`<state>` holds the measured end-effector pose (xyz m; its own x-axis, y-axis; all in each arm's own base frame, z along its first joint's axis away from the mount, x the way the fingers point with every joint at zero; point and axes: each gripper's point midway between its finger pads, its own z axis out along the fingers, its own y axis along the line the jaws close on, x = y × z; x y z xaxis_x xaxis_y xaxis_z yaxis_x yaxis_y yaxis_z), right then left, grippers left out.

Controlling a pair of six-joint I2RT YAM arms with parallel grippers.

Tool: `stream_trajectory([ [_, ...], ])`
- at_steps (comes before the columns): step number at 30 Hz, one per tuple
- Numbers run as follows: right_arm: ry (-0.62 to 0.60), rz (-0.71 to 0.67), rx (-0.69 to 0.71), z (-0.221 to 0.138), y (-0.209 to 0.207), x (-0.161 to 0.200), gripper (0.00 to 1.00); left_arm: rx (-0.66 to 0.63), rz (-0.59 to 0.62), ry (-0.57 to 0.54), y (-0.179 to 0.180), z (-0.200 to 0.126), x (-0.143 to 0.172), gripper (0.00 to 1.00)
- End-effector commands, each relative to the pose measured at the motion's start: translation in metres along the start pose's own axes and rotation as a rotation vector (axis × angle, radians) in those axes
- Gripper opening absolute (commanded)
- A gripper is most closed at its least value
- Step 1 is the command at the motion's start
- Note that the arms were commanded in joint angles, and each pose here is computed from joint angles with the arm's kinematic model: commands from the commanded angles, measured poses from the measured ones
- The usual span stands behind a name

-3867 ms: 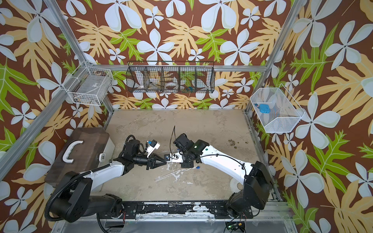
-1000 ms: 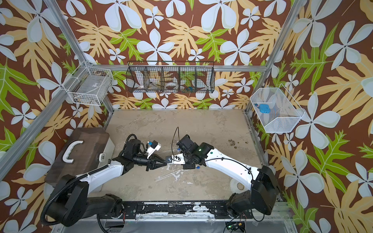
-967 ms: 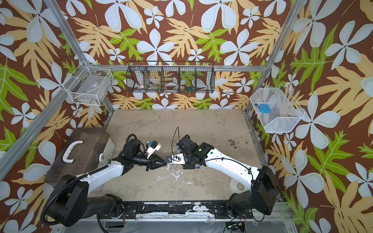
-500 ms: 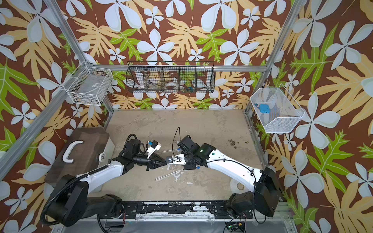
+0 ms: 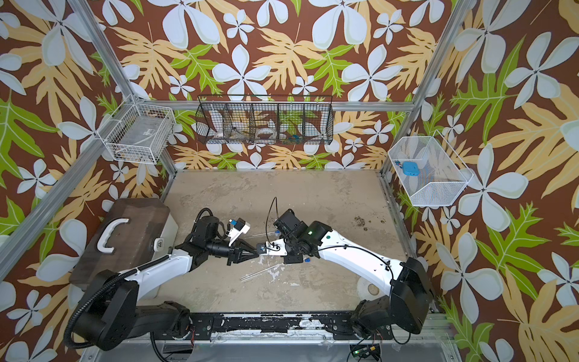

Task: Insert stoppers into test tubes
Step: Insert the stopper into the test tube.

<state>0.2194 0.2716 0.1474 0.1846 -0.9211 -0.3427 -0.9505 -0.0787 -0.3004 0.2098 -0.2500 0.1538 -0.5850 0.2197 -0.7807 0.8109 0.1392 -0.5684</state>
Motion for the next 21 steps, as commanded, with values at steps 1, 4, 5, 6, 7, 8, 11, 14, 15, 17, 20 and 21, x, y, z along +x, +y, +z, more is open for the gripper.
stream_trajectory([
  [1,-0.077,-0.009,-0.005,-0.003,-0.002,-0.019,0.12,0.028,0.019,0.001,-0.005,0.002,-0.002,0.0],
  [4,-0.086,-0.012,-0.009,-0.004,-0.003,-0.023,0.12,0.028,0.027,0.013,-0.005,0.004,0.0,0.0],
  [5,-0.089,-0.013,-0.009,-0.005,-0.003,-0.024,0.12,0.027,0.029,0.017,-0.005,0.004,0.001,0.0],
  [6,-0.092,-0.016,-0.009,-0.005,-0.003,-0.025,0.12,0.027,0.032,0.021,-0.005,0.004,0.001,0.0],
  [7,-0.093,-0.019,-0.011,-0.005,-0.003,-0.026,0.12,0.028,0.035,0.023,-0.006,0.005,0.001,0.0],
  [8,-0.095,-0.022,-0.014,-0.005,-0.002,-0.027,0.12,0.028,0.033,0.023,-0.006,0.005,0.002,0.0],
  [11,-0.102,-0.057,-0.018,-0.006,0.001,-0.029,0.12,0.03,0.034,0.023,-0.006,0.005,0.001,0.0],
  [14,-0.112,-0.07,-0.009,-0.01,-0.001,-0.033,0.11,0.027,0.03,0.026,-0.005,0.006,0.002,0.0],
  [15,-0.112,-0.069,-0.006,-0.011,-0.002,-0.033,0.11,0.019,0.028,0.027,-0.004,0.006,0.002,0.0],
  [17,-0.108,-0.068,-0.002,-0.01,-0.004,-0.034,0.11,0.005,0.028,0.028,-0.001,0.006,0.002,0.0],
  [20,-0.102,-0.069,-0.006,-0.006,-0.003,-0.036,0.1,-0.003,0.024,0.029,0.0,0.006,0.001,0.0],
  [21,-0.1,-0.074,-0.009,-0.004,-0.002,-0.037,0.1,0.003,0.025,0.029,-0.001,0.006,0.001,0.0],
])
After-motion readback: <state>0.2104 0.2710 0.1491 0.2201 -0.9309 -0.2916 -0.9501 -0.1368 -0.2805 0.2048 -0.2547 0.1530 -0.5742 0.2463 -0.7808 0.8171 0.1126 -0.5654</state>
